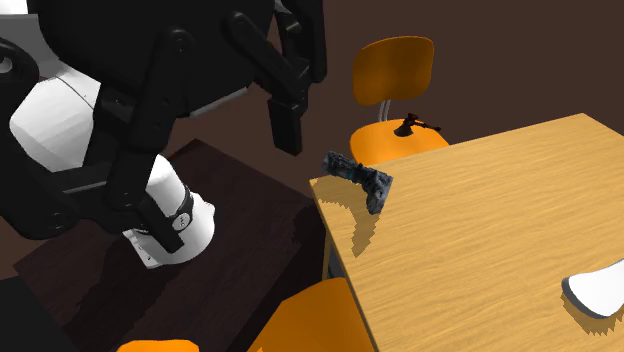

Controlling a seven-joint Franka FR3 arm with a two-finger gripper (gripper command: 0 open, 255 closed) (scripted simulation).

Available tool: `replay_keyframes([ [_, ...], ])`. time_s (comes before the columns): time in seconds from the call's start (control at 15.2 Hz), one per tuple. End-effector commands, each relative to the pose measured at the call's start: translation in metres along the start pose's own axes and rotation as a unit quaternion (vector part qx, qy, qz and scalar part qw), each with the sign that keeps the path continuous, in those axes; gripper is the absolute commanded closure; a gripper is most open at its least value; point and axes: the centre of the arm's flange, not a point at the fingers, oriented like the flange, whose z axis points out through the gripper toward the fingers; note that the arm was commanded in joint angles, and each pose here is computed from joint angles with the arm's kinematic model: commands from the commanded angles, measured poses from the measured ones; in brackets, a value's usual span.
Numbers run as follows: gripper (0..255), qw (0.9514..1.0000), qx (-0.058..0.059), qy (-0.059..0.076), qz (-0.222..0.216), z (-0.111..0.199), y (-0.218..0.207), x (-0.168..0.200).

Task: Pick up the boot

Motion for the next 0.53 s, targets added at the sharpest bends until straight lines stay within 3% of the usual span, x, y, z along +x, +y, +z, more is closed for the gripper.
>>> replay_keyframes([
  [0.0, 0, 1.0, 0.0, 0.0, 0.0, 0.0, 0.0, 0.0],
  [0.46, 0, 0.9996, -0.004, 0.001, -0.029, 0.051, -0.076, -0.017],
])
